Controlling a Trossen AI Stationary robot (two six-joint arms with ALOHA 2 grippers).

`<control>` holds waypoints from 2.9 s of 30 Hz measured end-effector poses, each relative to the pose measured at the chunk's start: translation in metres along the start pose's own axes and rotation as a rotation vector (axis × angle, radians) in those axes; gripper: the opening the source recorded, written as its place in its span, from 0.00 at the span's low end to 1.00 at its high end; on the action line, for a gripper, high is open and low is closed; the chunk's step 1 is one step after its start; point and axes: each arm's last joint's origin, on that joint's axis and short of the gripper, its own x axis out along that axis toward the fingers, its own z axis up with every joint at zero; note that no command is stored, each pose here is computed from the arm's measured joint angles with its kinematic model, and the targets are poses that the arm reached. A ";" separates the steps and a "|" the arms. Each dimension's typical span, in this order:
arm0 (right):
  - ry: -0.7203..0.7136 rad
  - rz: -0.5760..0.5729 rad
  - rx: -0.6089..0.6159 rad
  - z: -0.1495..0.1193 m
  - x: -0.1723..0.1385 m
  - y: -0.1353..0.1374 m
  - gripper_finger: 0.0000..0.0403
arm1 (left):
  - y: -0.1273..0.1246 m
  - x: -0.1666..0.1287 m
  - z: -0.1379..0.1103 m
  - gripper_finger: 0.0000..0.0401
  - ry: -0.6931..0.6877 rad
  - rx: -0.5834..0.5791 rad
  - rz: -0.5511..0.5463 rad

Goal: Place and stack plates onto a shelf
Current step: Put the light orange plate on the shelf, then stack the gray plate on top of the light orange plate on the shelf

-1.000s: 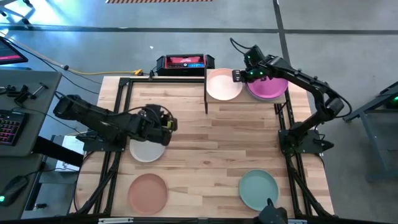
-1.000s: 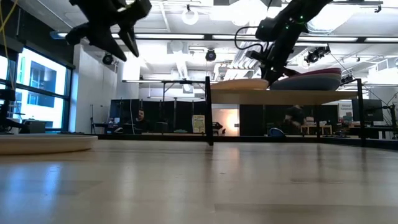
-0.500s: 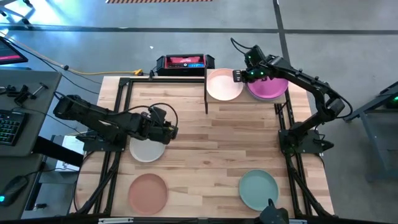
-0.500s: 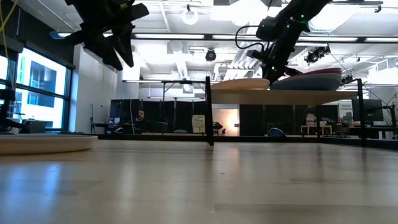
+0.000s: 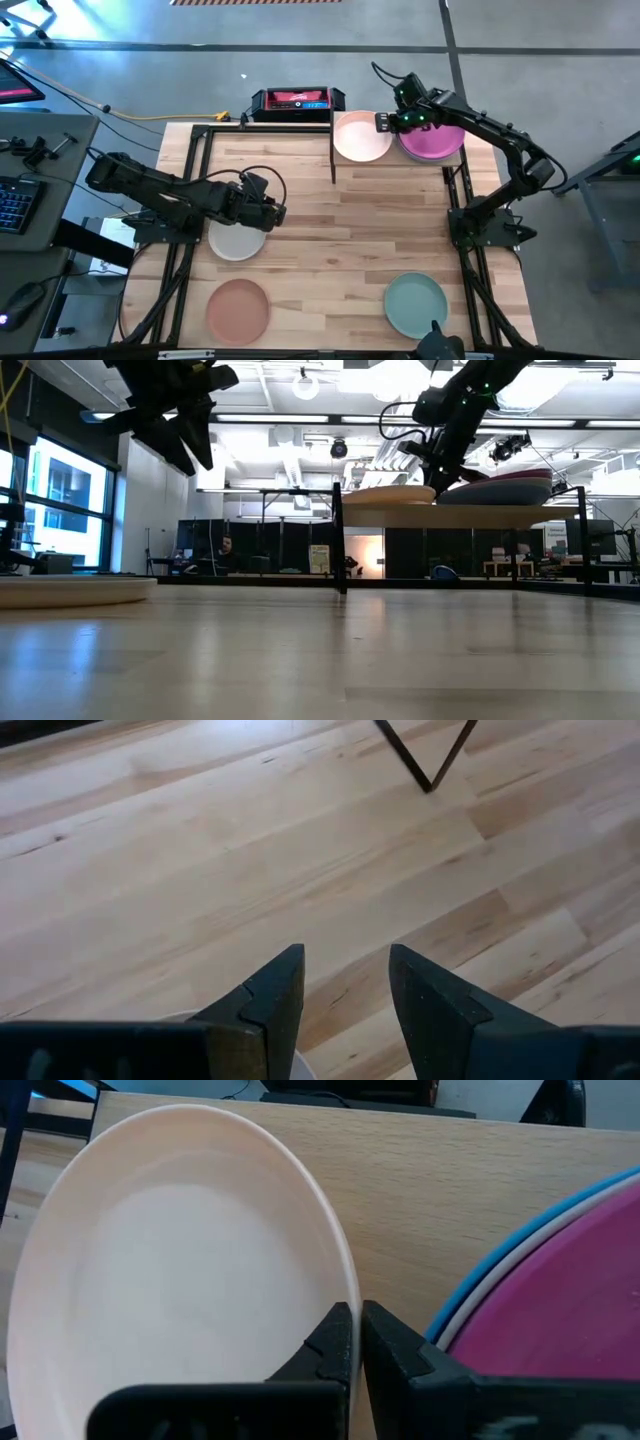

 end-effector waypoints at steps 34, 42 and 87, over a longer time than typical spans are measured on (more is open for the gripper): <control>0.008 0.576 -0.238 -0.045 -0.093 0.043 0.27 | 0.000 0.000 0.000 0.35 0.000 0.000 0.000; 0.120 0.700 -0.362 -0.084 -0.110 0.071 0.27 | 0.000 0.000 0.000 0.35 0.000 0.000 0.000; 0.084 0.516 -0.641 -0.221 -0.145 0.108 0.27 | -0.014 -0.011 -0.036 0.35 0.411 -0.006 -0.124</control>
